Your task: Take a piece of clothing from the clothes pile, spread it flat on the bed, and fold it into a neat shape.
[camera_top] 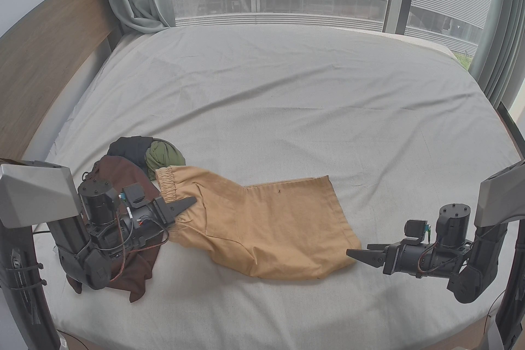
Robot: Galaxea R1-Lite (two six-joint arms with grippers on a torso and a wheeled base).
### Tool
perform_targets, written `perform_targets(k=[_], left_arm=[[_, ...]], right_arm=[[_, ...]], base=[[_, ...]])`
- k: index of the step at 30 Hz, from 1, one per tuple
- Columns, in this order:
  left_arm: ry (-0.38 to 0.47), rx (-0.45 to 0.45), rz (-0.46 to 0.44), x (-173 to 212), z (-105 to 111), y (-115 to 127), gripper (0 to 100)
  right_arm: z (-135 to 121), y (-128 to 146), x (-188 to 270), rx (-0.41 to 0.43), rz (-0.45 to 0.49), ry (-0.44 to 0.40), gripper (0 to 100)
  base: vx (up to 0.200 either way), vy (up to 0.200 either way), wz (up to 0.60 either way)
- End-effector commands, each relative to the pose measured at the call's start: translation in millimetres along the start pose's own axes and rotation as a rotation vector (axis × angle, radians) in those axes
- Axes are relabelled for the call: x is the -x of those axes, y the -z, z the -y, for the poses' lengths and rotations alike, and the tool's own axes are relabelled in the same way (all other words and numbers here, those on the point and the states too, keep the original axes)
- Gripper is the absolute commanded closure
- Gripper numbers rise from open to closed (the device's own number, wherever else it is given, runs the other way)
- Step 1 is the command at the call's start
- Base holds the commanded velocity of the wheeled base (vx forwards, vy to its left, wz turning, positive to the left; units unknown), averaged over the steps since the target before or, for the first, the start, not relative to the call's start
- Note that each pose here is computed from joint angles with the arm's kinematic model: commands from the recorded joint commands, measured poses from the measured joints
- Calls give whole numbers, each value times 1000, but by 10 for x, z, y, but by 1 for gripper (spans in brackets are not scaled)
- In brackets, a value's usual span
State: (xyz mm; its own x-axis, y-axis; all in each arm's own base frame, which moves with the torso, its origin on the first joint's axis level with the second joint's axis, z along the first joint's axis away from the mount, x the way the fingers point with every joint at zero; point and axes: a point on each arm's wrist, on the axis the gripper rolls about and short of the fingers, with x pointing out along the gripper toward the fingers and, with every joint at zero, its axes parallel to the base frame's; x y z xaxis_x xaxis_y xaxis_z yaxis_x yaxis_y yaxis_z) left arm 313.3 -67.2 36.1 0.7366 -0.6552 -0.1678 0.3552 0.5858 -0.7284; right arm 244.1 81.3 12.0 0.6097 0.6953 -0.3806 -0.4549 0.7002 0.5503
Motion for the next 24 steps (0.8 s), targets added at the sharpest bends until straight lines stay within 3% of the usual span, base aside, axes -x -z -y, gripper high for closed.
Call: perform_targets(k=[1,7,13,24], left_arm=[[73,-10,-7,-198,182,23,100],[156,6,-22,-459,408,113,100],[205,-3,-55,-645,496,233,100],[303,33,-101,-857,777,390,100]], right_arm=[[-1,-4,-3,2,2,-2,0],[0,-15,-4,2,7,-2,0],[6,-51,3,6,23,-2,0],[-113,-249,76,12,122,-4,0]], base=[[0,0,0],[0,0,0],[0,0,0],[0,0,0]])
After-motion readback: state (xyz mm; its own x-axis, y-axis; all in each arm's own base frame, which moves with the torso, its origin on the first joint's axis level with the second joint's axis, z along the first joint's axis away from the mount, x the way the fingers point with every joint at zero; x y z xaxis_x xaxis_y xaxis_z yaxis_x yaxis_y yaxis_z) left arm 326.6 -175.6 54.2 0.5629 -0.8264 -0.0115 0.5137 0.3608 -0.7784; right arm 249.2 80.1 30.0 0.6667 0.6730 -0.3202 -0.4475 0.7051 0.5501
